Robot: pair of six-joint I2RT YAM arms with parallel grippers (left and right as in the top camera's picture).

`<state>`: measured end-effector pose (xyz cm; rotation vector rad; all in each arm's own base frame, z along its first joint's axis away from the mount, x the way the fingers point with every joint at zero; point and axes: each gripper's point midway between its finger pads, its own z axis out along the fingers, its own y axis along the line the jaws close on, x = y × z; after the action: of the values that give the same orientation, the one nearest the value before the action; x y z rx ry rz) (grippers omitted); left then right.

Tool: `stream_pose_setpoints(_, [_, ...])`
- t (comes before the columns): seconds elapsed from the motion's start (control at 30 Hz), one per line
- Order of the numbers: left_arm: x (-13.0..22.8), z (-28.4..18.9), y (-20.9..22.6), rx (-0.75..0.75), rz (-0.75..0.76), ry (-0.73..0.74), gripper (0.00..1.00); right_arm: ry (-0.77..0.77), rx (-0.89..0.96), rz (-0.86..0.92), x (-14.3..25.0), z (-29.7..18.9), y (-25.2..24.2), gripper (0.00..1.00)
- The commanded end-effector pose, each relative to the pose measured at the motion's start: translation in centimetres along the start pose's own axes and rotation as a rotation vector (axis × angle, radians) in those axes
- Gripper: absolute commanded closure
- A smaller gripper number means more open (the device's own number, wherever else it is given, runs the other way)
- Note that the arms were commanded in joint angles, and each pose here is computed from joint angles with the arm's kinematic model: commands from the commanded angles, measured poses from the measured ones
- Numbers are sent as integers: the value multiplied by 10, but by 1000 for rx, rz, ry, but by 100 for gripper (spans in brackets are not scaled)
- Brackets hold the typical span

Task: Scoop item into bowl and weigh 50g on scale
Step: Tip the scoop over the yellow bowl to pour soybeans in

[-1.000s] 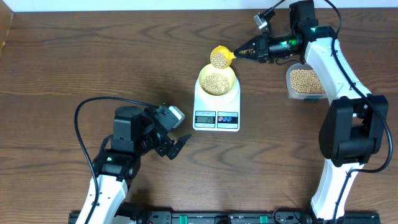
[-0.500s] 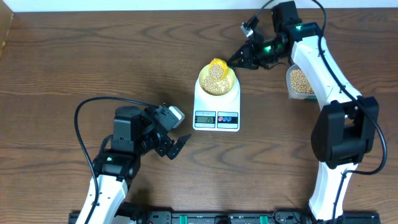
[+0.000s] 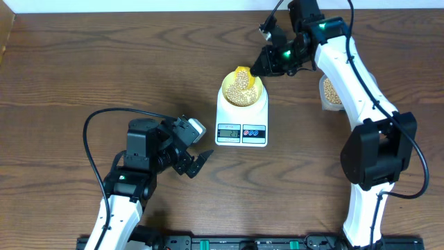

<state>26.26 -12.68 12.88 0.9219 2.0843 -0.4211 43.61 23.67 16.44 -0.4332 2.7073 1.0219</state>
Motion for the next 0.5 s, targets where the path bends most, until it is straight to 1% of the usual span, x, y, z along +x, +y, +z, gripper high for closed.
stream_pose_setpoints(0.0, [-5, -3, 4, -19, 4, -10, 1, -12, 54, -75, -5, -3, 4, 99])
stream_pose_setpoints(0.17, [-5, -3, 4, -19, 4, -10, 1, -17, 128, -137, -9, -6, 7, 99])
stream_pose_setpoints(0.47, [-5, -3, 4, -19, 4, -10, 1, -22, 163, -186, -12, -9, 9, 99])
